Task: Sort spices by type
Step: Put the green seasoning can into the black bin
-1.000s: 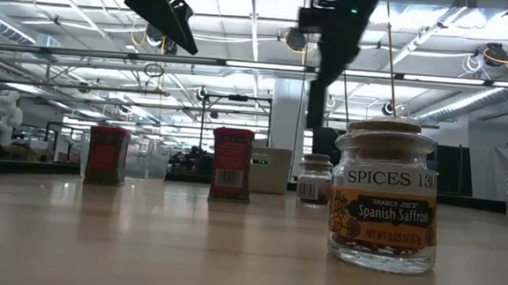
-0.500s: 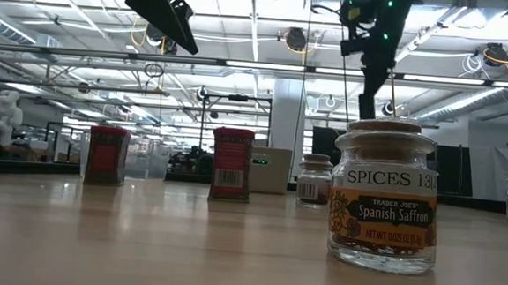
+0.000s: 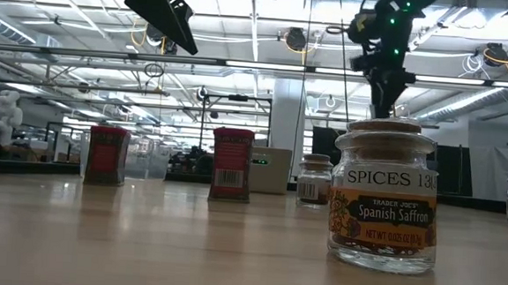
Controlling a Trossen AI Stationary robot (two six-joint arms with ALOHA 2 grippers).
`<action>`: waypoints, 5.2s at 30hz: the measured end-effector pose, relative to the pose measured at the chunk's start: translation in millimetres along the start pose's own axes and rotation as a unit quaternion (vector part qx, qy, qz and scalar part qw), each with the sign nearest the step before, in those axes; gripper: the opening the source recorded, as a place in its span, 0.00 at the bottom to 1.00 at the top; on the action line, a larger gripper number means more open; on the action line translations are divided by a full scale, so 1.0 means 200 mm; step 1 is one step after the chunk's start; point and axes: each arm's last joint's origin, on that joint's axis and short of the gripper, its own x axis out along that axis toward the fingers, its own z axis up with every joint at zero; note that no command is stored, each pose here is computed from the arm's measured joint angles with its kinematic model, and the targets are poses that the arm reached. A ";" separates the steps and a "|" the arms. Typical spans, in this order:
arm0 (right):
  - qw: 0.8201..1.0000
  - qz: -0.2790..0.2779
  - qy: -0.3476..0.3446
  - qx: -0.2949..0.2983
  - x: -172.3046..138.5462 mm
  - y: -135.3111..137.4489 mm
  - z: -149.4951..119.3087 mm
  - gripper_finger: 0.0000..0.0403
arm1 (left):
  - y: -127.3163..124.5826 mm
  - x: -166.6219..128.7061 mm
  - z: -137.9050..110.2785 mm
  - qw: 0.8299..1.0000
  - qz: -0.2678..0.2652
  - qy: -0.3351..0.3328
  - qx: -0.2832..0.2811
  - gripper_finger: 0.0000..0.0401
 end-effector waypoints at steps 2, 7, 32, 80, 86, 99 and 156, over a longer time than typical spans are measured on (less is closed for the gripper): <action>1.000 0.007 0.013 0.008 0.03 -0.01 -0.03 0.63 | 0.00 0.00 0.00 1.000 0.000 0.000 0.000 0.66; 0.999 0.022 0.024 0.020 0.10 -0.03 -0.07 0.64 | 0.00 0.00 0.00 1.000 0.000 0.000 0.000 0.66; 0.998 0.055 0.016 0.017 0.37 0.10 -0.12 0.64 | 0.03 0.00 0.00 1.000 0.008 -0.002 -0.010 0.66; 0.989 -0.016 0.036 0.139 0.38 0.10 -0.09 0.67 | 0.04 0.00 0.00 1.000 0.011 -0.003 -0.014 0.66; 0.964 0.004 0.022 0.266 0.24 0.03 -0.07 0.43 | 0.04 0.00 0.00 1.000 0.011 -0.003 -0.012 0.66; 0.875 0.060 0.056 0.476 0.26 -0.04 -0.20 0.01 | 0.04 0.00 0.00 1.000 0.012 -0.008 -0.013 0.66; 0.917 0.020 0.097 0.387 0.63 -0.08 -0.09 0.00 | 0.04 0.00 -0.01 1.000 0.009 0.004 -0.015 0.66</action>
